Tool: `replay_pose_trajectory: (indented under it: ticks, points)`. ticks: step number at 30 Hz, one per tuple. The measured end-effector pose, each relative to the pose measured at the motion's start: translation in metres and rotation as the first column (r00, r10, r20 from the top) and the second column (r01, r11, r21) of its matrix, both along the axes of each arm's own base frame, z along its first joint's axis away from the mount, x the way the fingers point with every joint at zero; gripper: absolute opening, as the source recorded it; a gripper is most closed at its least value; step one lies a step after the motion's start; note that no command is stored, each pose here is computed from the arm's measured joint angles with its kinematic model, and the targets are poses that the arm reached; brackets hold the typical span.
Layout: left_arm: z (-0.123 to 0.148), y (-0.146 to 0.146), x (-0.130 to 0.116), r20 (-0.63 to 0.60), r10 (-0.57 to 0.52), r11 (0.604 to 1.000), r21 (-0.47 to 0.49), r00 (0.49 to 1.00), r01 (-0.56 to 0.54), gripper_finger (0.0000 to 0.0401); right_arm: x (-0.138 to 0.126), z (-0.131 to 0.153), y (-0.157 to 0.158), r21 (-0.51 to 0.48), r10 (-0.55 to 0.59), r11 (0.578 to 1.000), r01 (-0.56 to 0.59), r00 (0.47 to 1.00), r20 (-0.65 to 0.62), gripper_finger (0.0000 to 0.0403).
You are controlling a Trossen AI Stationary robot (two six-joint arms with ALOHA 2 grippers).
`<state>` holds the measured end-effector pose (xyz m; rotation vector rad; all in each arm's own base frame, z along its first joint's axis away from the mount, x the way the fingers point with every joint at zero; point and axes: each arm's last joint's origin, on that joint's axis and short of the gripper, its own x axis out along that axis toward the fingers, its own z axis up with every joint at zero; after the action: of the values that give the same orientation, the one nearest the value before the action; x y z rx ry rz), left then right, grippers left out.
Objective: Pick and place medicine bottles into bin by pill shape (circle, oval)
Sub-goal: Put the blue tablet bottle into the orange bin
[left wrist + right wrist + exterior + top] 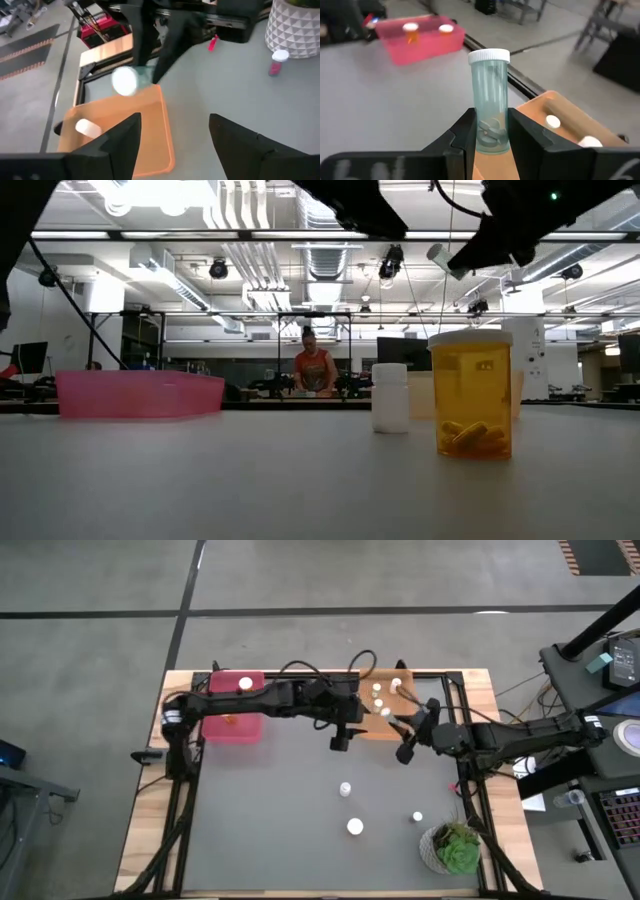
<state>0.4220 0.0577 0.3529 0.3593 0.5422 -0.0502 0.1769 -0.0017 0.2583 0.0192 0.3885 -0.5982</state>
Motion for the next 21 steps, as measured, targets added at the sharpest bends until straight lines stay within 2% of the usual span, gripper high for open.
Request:
replay_pose_trajectory:
  ticks: [5, 9, 13, 16, 18, 21]
  points:
    - [0.004, -0.01, -0.026, 0.047, -0.011, 1.0, 0.004, 0.999, 0.011, 0.0219, 0.006, 0.027, -0.012, 0.103, -0.123, 0.987, 0.126, 0.992, -0.034, 0.0091]
    - [-0.001, -0.017, -0.048, 0.118, -0.006, 1.0, -0.007, 0.993, 0.007, 0.0219, 0.015, 0.045, -0.03, 0.162, -0.185, 0.962, 0.218, 0.963, -0.194, 0.0091]
    - [-0.006, -0.025, -0.068, 0.196, -0.004, 1.0, 0.01, 0.981, 0.002, 0.0219, 0.029, 0.054, -0.059, 0.229, -0.223, 0.919, 0.321, 0.902, -0.371, 0.0091]
    - [-0.006, -0.029, -0.083, 0.257, -0.01, 1.0, 0.012, 0.966, 0.007, 0.0219, 0.037, 0.054, -0.087, 0.295, -0.175, 0.887, 0.356, 0.85, -0.497, 0.0091]
    - [-0.007, -0.03, -0.092, 0.287, -0.001, 1.0, -0.006, 0.958, 0.003, 0.0219, 0.041, 0.05, -0.107, 0.341, -0.104, 0.872, 0.351, 0.815, -0.571, 0.0091]
    - [-0.006, -0.032, -0.103, 0.316, 0.013, 1.0, -0.028, 0.949, -0.005, 0.0219, 0.045, 0.038, -0.134, 0.433, 0.001, 0.836, 0.337, 0.788, -0.616, 0.0091]
